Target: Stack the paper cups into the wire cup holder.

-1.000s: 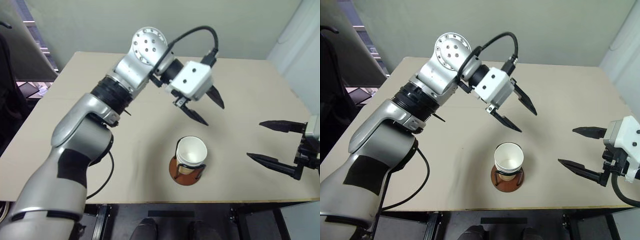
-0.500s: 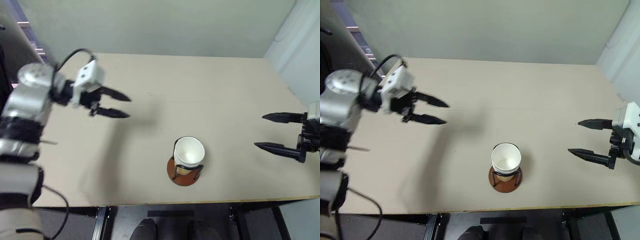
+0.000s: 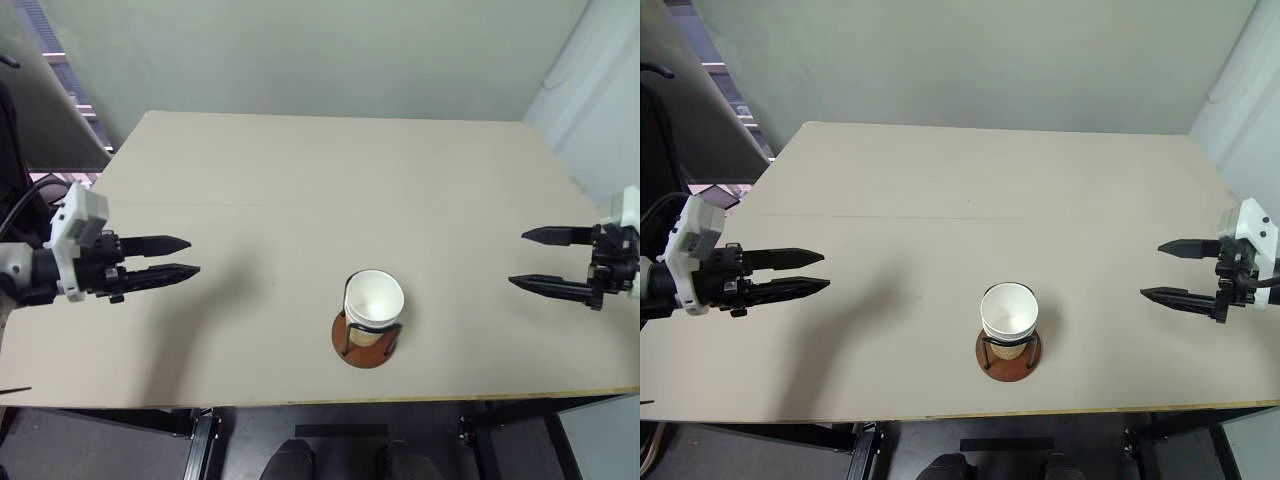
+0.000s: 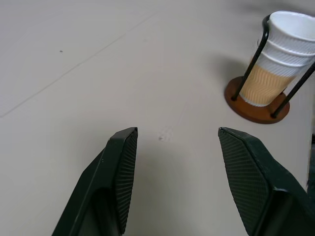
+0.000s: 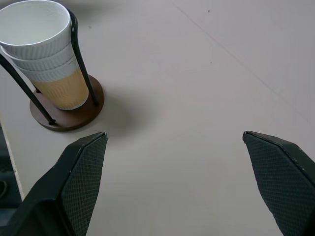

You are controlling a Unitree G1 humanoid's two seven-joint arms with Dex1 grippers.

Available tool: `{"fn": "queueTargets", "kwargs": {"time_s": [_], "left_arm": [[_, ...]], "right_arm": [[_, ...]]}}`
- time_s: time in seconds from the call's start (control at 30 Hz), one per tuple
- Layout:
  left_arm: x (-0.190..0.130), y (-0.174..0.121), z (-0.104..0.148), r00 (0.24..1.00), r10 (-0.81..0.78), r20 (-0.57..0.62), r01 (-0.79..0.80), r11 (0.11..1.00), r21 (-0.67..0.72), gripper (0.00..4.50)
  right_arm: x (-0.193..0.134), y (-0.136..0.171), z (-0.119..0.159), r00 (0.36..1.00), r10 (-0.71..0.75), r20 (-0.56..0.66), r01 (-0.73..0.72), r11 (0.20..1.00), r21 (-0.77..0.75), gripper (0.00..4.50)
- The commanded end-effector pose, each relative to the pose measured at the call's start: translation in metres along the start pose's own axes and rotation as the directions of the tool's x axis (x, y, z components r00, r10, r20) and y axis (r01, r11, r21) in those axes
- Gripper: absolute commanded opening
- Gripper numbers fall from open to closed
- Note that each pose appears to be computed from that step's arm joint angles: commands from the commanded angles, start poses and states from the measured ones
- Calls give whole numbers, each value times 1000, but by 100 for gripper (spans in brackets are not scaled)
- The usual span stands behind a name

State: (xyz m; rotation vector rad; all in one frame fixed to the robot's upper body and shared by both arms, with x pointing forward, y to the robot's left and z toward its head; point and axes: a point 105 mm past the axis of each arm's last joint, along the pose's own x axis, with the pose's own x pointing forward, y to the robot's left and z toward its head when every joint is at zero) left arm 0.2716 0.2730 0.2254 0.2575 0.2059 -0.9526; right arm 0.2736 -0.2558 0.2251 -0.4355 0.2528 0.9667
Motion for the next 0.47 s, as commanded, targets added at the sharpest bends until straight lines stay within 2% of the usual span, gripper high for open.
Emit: {"fn": "queueTargets", "kwargs": {"time_s": [0.03, 0.47], "left_arm": [[-6, -4, 12, 999, 31, 31, -32, 999, 36, 278], [0, 0, 5, 997, 57, 50, -58, 998, 16, 278]], "right_arm": [[-6, -3, 8, 1000, -5, -3, 4, 999, -41, 450], [4, -3, 12, 999, -19, 28, 21, 998, -60, 450]]}}
